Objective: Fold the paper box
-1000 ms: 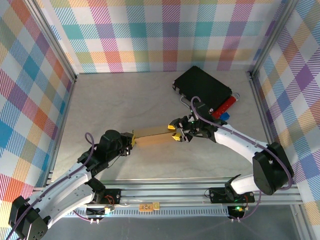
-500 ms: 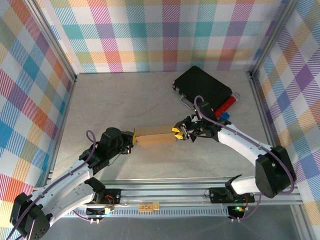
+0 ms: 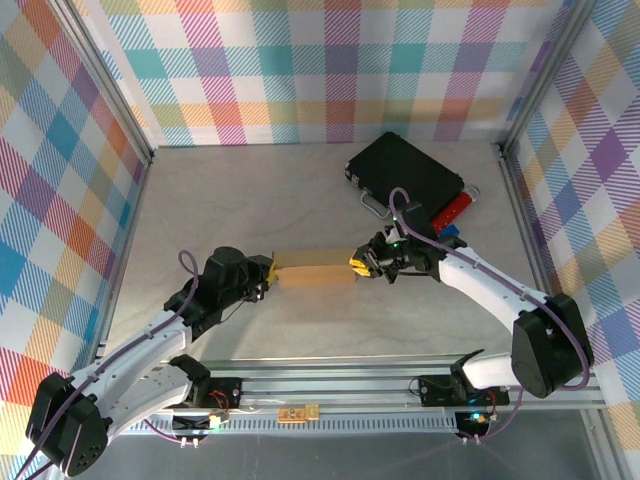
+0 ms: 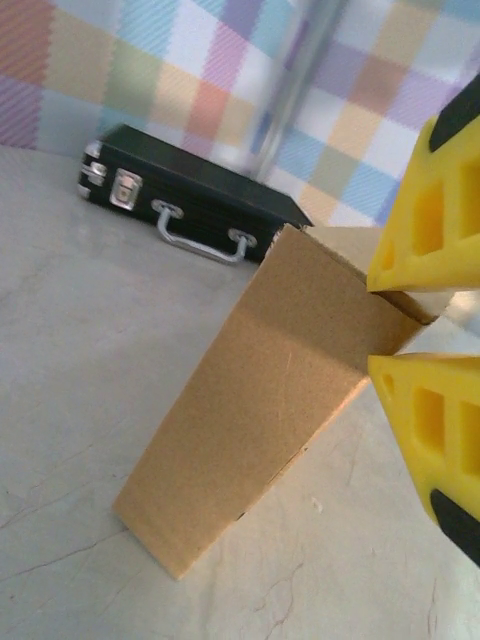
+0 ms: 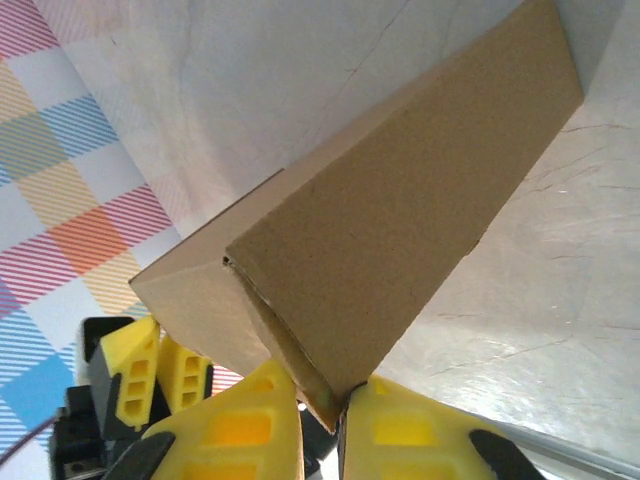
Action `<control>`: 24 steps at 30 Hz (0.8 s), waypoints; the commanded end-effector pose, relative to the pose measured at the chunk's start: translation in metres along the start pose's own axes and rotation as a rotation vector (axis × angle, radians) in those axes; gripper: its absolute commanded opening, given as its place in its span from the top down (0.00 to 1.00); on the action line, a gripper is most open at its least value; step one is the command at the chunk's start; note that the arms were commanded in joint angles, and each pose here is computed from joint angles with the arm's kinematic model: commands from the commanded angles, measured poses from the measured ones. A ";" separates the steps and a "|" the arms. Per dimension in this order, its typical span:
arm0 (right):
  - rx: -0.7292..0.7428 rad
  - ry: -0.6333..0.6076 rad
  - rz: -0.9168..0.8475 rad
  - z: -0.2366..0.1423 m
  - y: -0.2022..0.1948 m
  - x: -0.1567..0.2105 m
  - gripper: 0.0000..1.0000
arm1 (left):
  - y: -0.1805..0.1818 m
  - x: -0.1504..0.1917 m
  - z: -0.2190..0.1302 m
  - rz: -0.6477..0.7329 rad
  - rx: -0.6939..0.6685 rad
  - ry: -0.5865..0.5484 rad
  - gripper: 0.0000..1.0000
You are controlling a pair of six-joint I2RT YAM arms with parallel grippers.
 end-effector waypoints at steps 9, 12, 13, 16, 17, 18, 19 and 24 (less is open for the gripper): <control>0.212 0.204 -0.056 0.010 -0.073 0.042 0.74 | 0.070 -0.002 0.006 0.069 -0.216 0.116 0.74; 0.245 0.206 -0.068 0.013 -0.078 0.040 0.69 | 0.075 -0.004 0.010 0.097 -0.244 0.110 0.71; 0.253 0.200 -0.075 0.012 -0.076 0.038 0.69 | 0.074 -0.004 0.010 0.104 -0.251 0.109 0.69; 0.277 0.165 -0.107 0.004 -0.068 0.032 0.63 | 0.067 -0.005 0.003 0.144 -0.276 0.078 0.64; 0.290 0.148 -0.122 0.001 -0.065 0.030 0.60 | 0.063 -0.005 -0.001 0.159 -0.285 0.066 0.61; 0.306 0.132 -0.132 -0.004 -0.063 0.028 0.56 | 0.057 -0.006 -0.003 0.172 -0.285 0.059 0.60; 0.330 0.104 -0.150 -0.011 -0.060 0.025 0.52 | 0.050 -0.007 -0.006 0.187 -0.287 0.049 0.58; 0.441 -0.147 -0.289 -0.067 -0.037 0.006 0.01 | -0.010 -0.022 -0.033 0.306 -0.211 -0.055 0.29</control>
Point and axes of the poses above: each hand's point on the last joint's axis, 136 mm out from that joint toward the fingers, its own z axis out along the fingers, its own y axis along the line the jaws close on, x = y × z, the point moved 5 cm from there along -z, back along the fingers, and after that the axes turned 12 degrees about -z, right-handed, at the moved point
